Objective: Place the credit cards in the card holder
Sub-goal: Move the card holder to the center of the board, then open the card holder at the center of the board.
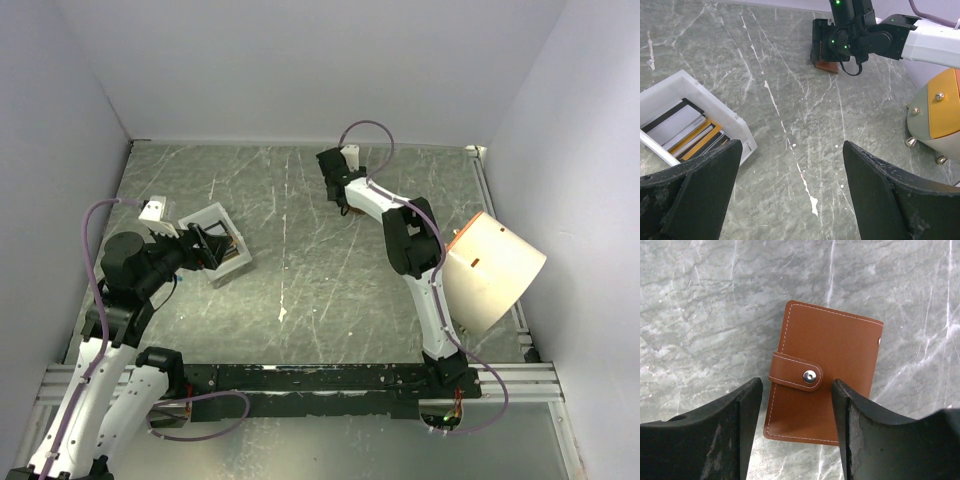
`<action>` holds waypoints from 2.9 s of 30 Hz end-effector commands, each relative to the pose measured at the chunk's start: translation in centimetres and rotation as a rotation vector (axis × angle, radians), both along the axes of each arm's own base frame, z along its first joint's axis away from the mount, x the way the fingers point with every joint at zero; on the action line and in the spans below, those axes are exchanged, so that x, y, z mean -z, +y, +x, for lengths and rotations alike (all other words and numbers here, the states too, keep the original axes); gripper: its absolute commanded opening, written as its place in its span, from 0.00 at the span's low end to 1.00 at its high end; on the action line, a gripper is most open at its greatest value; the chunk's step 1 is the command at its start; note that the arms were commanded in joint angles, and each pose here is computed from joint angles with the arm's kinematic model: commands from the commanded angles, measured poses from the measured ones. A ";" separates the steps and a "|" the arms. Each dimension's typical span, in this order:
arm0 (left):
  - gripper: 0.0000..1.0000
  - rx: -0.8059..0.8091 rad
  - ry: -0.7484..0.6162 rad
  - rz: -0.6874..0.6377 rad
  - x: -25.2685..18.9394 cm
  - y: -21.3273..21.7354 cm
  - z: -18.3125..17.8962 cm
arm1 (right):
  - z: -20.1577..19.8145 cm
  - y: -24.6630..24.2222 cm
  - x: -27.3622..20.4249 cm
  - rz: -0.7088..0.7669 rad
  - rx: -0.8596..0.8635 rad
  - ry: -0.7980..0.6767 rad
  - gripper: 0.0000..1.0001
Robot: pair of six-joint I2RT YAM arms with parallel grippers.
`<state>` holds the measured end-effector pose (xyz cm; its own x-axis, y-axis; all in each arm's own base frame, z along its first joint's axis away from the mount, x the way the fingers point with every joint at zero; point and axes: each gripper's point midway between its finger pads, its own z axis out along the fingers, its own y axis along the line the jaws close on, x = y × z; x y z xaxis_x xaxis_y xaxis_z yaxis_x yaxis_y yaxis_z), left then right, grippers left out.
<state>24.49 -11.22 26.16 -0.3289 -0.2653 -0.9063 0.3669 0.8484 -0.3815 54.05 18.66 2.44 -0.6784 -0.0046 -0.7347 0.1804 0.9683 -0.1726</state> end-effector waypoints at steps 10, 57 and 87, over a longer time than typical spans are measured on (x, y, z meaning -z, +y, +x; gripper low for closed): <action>0.93 -0.016 -0.003 0.011 0.1 0.3 0.2 | -1.8 1.0 2.0 0.037 -0.148 0.080 0.43; 0.74 0.166 0.156 0.019 1.9 -2.5 0.1 | -23.5 8.7 -5.4 0.296 -0.555 0.230 0.44; 0.41 0.225 0.525 0.099 10.6 -12.0 -1.0 | -25.7 7.1 1.3 0.484 -0.561 0.427 0.10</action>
